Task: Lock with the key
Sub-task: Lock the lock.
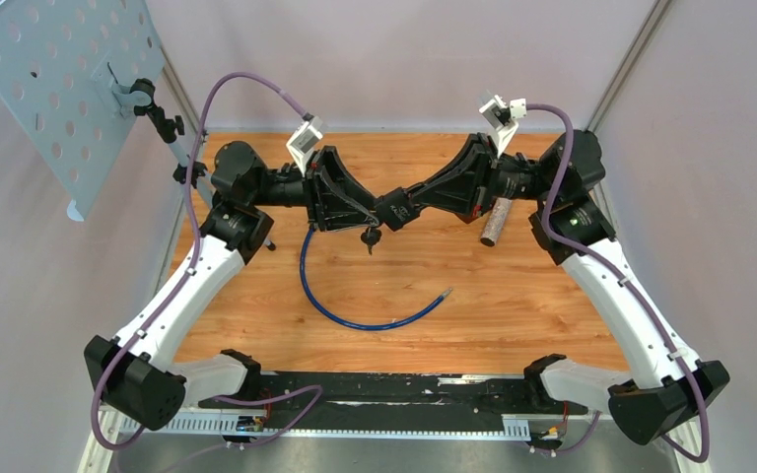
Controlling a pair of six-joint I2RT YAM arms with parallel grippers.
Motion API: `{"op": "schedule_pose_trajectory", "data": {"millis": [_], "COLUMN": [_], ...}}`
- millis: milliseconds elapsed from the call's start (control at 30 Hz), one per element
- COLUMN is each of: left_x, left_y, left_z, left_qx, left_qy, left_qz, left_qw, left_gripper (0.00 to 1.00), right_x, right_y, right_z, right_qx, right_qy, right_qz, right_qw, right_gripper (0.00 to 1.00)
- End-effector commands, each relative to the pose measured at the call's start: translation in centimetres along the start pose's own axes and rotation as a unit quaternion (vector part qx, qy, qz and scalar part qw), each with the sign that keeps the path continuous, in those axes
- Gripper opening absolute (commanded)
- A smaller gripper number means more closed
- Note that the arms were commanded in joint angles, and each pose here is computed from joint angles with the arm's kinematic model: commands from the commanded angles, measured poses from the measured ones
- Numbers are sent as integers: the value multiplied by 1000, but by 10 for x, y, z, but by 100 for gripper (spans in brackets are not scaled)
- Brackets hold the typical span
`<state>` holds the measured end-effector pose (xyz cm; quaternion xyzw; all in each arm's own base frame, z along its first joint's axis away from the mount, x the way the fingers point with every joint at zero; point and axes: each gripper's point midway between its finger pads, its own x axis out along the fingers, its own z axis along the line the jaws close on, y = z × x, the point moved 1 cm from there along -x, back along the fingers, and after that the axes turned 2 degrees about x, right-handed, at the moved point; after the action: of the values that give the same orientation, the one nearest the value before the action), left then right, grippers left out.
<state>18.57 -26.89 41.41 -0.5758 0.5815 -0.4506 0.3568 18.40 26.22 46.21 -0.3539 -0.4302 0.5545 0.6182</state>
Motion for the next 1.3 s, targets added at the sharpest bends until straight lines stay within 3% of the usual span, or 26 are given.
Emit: {"op": "schedule_pose_trajectory", "data": {"millis": [0, 100, 267, 433, 967, 1267], "left_x": [1, 2, 3, 1, -16, -21], "left_y": [6, 11, 19, 33, 51, 61], "left_z": [9, 17, 26, 30, 54, 59], "left_qx": [-10, -27, -56, -62, -93, -101], "left_qy": [-1, -6, -6, -7, -62, -75], "left_qz": [8, 10, 19, 42, 77, 85], "left_qw": [1000, 1000, 998, 997, 991, 988], "left_gripper": [50, 42, 18, 0, 0, 0], "right_x": [2, 4, 5, 5, -29, -41], "right_y": [-21, -16, -12, -17, -47, -53], "right_z": [10, 1, -10, -18, -38, -32], "right_qx": [-74, -69, -65, -71, -122, -129], "right_qy": [-16, -12, 0, 28, 164, 175], "right_qz": [-12, -8, -10, -28, -137, -159], "right_qw": [997, 998, 998, 997, 969, 963], "right_gripper": [0, 0, 0, 0, 0, 0]}}
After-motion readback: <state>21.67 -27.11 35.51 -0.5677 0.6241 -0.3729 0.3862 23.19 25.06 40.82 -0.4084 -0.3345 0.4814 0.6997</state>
